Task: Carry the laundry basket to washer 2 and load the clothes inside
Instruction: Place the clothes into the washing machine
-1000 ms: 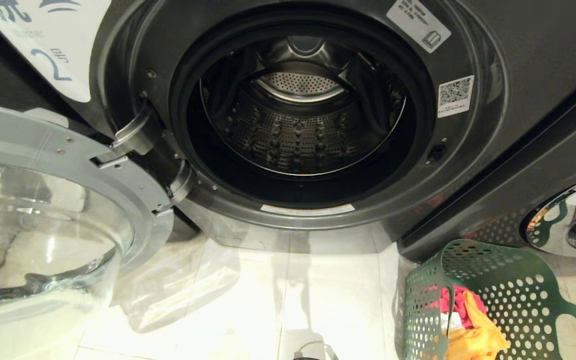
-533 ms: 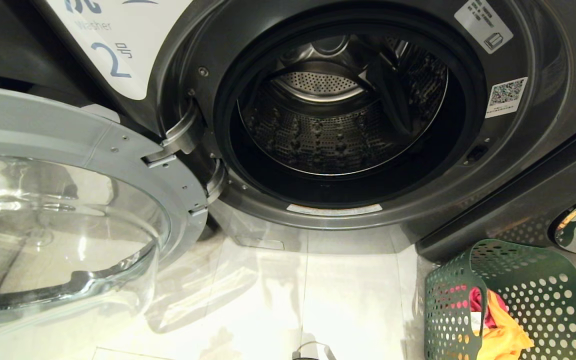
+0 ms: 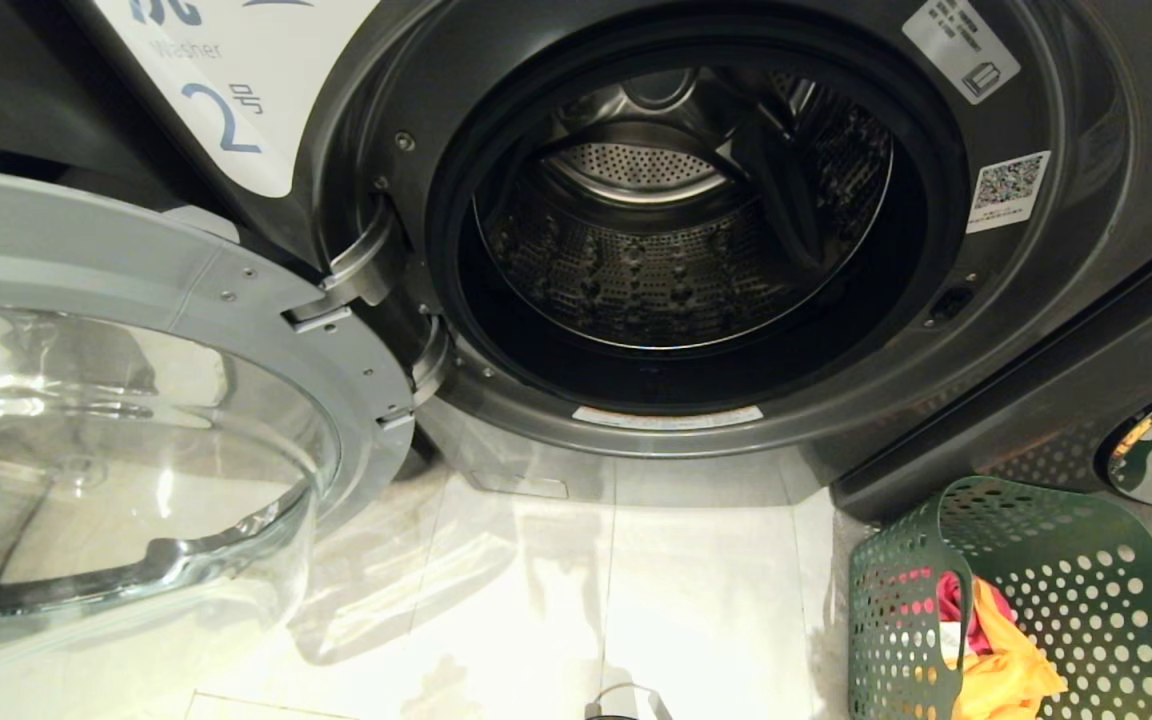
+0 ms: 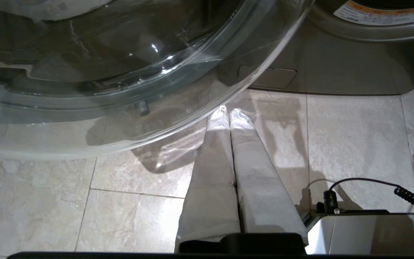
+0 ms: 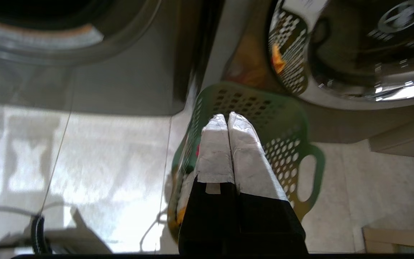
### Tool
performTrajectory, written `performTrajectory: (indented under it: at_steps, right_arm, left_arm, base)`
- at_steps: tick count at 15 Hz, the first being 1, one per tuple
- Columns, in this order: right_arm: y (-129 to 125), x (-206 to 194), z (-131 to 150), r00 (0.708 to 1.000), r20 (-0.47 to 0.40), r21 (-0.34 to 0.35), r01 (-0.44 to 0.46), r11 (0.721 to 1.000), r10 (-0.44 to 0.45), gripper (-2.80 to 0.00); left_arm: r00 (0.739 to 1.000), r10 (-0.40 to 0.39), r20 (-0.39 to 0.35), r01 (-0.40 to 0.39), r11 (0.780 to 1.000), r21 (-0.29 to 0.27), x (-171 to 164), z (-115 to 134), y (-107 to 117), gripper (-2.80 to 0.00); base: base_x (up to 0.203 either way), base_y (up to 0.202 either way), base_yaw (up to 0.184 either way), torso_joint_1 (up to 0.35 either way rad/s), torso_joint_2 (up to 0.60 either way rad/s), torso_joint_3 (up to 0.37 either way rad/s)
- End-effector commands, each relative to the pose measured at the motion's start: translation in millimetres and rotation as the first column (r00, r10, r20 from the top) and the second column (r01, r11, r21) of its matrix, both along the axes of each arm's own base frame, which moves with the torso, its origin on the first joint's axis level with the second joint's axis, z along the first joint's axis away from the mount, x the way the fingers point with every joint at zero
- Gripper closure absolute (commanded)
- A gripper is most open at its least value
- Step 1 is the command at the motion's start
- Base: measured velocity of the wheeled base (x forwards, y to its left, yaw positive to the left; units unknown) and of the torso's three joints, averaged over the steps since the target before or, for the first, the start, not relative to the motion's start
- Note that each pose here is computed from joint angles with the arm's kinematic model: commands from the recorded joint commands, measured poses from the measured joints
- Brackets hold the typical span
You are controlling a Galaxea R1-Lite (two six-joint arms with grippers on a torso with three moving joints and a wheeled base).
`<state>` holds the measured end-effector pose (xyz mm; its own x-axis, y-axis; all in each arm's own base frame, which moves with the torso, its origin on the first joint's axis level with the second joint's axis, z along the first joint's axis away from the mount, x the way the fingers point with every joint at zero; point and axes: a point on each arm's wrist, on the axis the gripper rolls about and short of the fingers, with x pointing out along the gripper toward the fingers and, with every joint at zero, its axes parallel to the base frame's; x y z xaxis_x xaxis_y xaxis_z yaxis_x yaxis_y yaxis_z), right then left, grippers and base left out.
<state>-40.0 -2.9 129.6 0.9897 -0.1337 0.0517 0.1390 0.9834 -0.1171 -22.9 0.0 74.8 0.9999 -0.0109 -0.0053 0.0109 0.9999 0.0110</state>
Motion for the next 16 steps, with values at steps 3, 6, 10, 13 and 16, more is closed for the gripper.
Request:
performTrajectory:
  at_steps: [3,6,10,13,16]
  right_arm:
    - [-2.5,42.5,78.3,0.987,-0.122,0.116,0.119,0.986,-0.105,0.00]
    - [-5.5,92.9,95.4,0.937,-0.268,0.339,0.310,0.888,-0.225,0.00]
    - [-6.9,101.7,52.6,0.850,-0.449,0.315,0.438,0.842,-0.275,0.00]
    - [-6.8,106.0,21.0,0.773,-0.576,0.259,0.482,0.837,-0.267,0.00]
    - [-7.2,107.3,13.7,0.744,-0.611,0.241,0.500,0.832,-0.270,0.00]
  left_arm:
    - [1.000,0.000,0.000,0.000,1.000,-0.005,0.1,0.1,0.0,0.00]
    - [1.000,0.000,0.002,0.000,1.000,-0.005,0.0,0.1,0.0,0.00]
    - [1.000,0.000,-0.001,0.000,1.000,-0.005,0.1,0.1,0.0,0.00]
    - [1.000,0.000,0.002,0.000,1.000,-0.005,0.0,0.2,0.0,0.00]
    - [1.000,0.000,0.002,0.000,1.000,-0.005,0.0,0.2,0.0,0.00]
  base:
    - [0.000,0.000,0.000,0.000,0.00,0.000]
    - [0.000,0.000,0.000,0.000,0.00,0.000]
    - [0.000,0.000,0.000,0.000,0.00,0.000]
    - [0.000,0.000,0.000,0.000,0.00,0.000]
    - [0.000,0.000,0.000,0.000,0.00,0.000]
